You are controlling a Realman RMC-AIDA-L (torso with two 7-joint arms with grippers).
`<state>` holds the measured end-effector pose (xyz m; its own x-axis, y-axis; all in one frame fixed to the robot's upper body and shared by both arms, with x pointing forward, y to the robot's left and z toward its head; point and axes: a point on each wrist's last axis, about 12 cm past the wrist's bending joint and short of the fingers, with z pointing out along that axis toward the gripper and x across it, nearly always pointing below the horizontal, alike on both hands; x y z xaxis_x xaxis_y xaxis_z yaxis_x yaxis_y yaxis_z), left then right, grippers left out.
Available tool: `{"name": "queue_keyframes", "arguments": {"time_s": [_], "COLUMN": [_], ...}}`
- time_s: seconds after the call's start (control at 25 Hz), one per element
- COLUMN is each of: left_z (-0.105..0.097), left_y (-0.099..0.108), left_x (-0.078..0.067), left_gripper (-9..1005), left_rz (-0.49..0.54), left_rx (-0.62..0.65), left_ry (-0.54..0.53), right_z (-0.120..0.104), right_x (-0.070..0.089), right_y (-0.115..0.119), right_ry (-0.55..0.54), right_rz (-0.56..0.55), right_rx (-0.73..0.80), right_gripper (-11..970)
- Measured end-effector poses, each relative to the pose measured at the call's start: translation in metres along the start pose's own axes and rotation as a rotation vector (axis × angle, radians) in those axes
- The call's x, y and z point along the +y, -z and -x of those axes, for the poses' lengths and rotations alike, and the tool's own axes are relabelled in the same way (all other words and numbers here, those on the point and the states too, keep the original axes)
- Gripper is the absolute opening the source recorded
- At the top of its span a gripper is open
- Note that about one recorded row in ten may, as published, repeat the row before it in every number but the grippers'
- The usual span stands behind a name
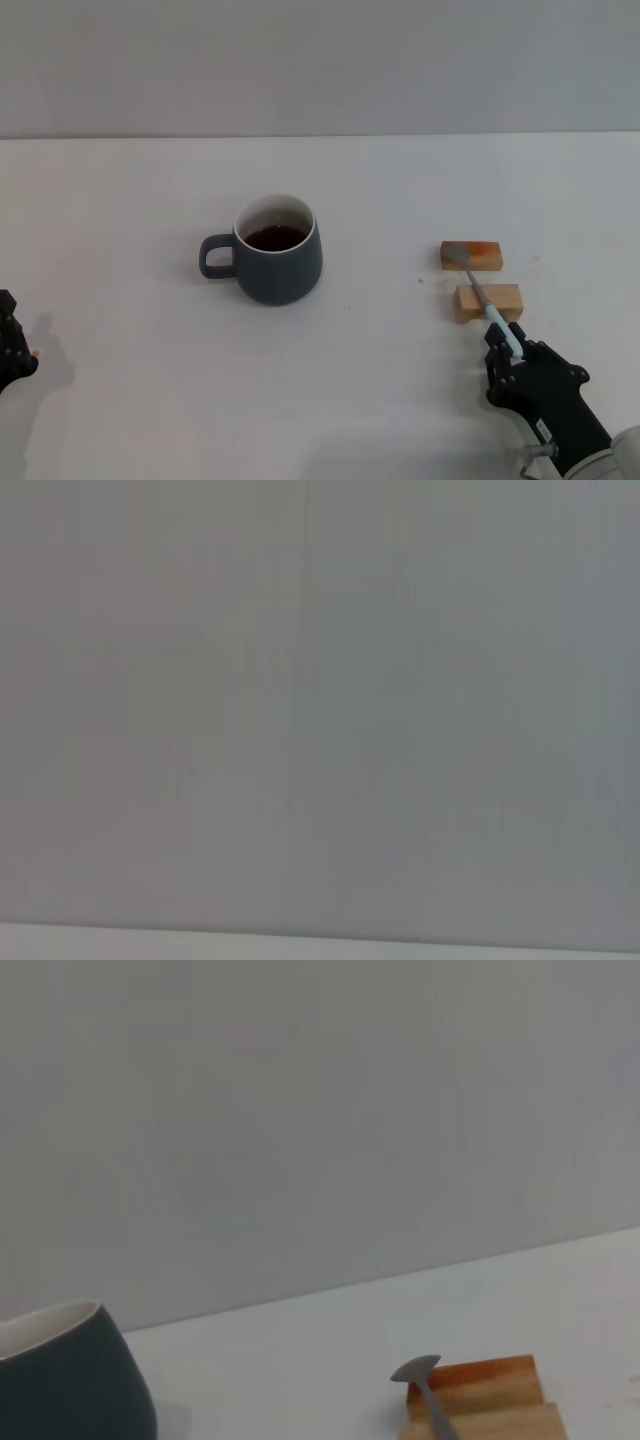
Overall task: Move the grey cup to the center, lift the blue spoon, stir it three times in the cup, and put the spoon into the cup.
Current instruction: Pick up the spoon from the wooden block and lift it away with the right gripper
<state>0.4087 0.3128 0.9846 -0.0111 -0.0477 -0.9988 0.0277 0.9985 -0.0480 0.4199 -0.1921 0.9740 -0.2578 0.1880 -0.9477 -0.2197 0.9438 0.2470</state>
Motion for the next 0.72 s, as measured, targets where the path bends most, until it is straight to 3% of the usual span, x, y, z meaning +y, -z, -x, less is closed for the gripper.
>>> {"name": "queue_keyframes", "arguments": {"time_s": [0.28, 0.52, 0.72], "left_z": [0.001, 0.002, 0.003], "left_y": [0.003, 0.006, 0.008], "left_x": [0.001, 0.003, 0.004], "left_gripper": [-2, -2, -1], "left_rz": [0.004, 0.008, 0.010], "left_rx": [-0.007, -0.021, -0.029], "left_ry": [0.001, -0.003, -0.010], "right_z": [0.006, 0.021, 0.048], "right_x": [0.009, 0.028, 0.041], "right_y": [0.001, -0.001, -0.019], "right_ry": [-0.017, 0.025, 0.042], "right_rz": [0.025, 0.074, 0.114], "right_rx": [-0.042, -0.092, -0.054], "right_gripper": [162, 162, 161]}}
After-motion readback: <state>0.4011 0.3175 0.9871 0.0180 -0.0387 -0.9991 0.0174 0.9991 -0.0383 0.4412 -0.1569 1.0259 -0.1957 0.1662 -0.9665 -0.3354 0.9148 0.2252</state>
